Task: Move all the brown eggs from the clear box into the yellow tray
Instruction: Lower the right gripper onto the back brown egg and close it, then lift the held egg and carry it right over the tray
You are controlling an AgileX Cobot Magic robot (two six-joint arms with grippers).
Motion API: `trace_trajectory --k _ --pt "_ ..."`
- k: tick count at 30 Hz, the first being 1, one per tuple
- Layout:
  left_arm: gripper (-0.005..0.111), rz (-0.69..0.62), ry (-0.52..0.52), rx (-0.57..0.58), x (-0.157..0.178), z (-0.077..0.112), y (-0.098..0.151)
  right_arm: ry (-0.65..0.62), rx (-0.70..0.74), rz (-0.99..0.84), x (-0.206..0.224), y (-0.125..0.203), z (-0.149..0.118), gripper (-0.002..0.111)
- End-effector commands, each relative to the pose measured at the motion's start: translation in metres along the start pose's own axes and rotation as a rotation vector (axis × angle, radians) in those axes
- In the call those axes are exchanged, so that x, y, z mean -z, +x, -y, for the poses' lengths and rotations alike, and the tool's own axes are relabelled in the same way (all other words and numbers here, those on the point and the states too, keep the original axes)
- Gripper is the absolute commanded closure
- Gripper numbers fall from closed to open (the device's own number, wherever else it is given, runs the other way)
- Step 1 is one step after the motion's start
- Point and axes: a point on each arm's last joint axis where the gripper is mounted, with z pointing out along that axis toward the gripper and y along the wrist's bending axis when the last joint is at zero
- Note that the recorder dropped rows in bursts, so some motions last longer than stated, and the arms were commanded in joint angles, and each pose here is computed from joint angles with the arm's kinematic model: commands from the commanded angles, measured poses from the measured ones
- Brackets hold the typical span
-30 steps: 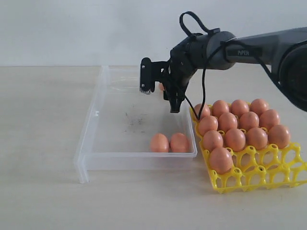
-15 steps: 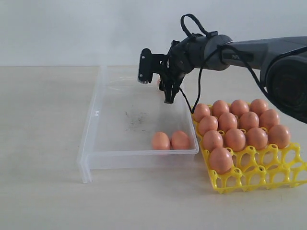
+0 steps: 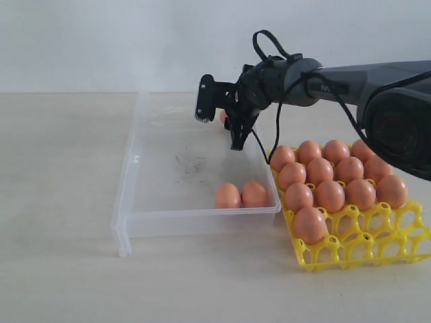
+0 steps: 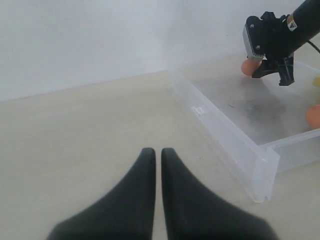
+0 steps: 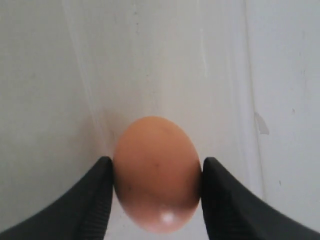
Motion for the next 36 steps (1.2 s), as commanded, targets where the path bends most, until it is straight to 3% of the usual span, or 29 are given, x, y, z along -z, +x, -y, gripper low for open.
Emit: trace_trajectory --k 1,11,20,25,31,34,36 --pt "0.103 0.002 0.005 -0.003 0.0 0.0 0.001 0.025 -0.269 0.025 -0.004 0.003 0.005 0.108" --pt "0.103 0.002 0.005 -0.003 0.0 0.0 0.001 -0.06 -0.974 0.169 0.01 0.013 0.028 0.108" --pt "0.103 0.002 0.005 -0.003 0.0 0.0 0.001 -0.065 -1.085 0.255 0.042 0.003 0.05 0.108" --pt "0.103 0.002 0.005 -0.003 0.0 0.0 0.001 -0.033 -1.013 0.217 0.042 0.017 0.025 0.108" --pt "0.103 0.002 0.005 -0.003 0.0 0.0 0.001 0.212 -1.021 0.291 0.065 0.048 -0.001 0.108" --pt "0.103 0.002 0.005 -0.003 0.0 0.0 0.001 0.352 -1.034 0.431 0.088 0.06 -0.012 0.108" --pt "0.103 0.002 0.005 -0.003 0.0 0.0 0.001 0.349 -1.03 0.571 0.104 0.065 -0.025 0.108"
